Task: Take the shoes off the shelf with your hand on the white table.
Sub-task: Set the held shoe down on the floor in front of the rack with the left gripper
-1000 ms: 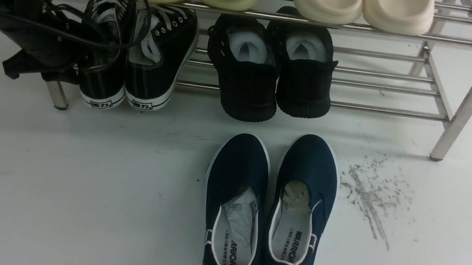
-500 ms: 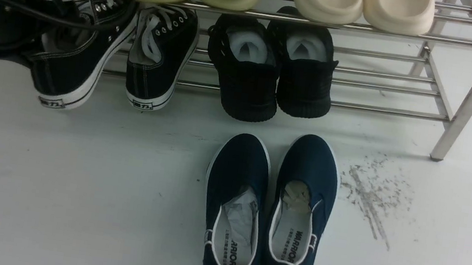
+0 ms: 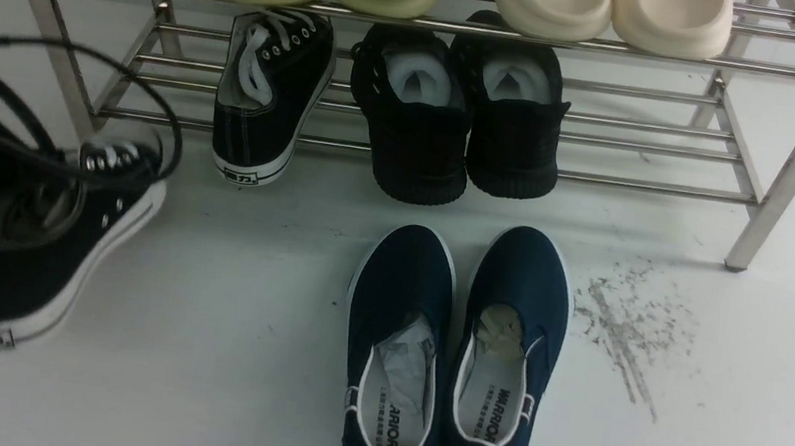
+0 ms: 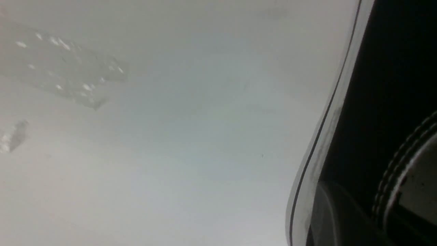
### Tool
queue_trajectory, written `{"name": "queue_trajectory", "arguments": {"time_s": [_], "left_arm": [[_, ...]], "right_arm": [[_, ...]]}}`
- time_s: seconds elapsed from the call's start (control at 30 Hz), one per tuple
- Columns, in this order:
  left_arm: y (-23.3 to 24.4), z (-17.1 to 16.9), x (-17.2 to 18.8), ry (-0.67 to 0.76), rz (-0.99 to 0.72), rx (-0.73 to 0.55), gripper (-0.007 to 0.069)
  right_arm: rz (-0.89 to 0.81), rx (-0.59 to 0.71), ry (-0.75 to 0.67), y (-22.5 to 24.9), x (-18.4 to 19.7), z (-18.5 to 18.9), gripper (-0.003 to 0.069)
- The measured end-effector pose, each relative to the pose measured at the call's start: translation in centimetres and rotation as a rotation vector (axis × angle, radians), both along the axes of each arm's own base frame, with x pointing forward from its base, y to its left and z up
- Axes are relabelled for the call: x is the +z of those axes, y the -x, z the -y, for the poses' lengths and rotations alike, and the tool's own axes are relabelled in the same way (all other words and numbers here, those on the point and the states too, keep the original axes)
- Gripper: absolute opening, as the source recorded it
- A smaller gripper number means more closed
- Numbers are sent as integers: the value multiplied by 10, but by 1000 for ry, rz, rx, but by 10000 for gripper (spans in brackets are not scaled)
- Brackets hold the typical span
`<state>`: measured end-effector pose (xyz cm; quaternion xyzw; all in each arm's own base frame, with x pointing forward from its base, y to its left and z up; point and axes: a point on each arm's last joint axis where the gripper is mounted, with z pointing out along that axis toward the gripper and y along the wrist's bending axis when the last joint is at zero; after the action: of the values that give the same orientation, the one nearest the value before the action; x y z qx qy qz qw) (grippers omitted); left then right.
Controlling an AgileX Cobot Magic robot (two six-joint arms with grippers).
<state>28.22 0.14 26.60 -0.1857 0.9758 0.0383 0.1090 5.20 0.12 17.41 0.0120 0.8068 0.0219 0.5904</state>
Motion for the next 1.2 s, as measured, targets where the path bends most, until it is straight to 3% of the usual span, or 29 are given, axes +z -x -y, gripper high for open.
{"name": "queue_trajectory", "arguments": {"time_s": [0.3,0.63,0.87,0.93,0.97,1.03,1.2], "left_arm": [[2,50,-16,36,85,-77,20],[-4,48,-28,-28,67,-3,73],[-8,49,-42,-33,14,1,213],[-10,50,-44,-36,4,1,302],[-10,50,-44,-36,4,2,302],[-14,49,-34,-55,-8,-4,363],[-32,49,11,-85,72,-7,391]], "right_arm": [[0,-1,-3,0,0,0,239],[0,-1,-3,0,0,0,239],[0,-1,-3,0,0,0,239],[0,2,5,0,0,0,239],[0,2,6,0,0,0,239],[0,3,9,0,0,0,239],[0,3,9,0,0,0,239]]}}
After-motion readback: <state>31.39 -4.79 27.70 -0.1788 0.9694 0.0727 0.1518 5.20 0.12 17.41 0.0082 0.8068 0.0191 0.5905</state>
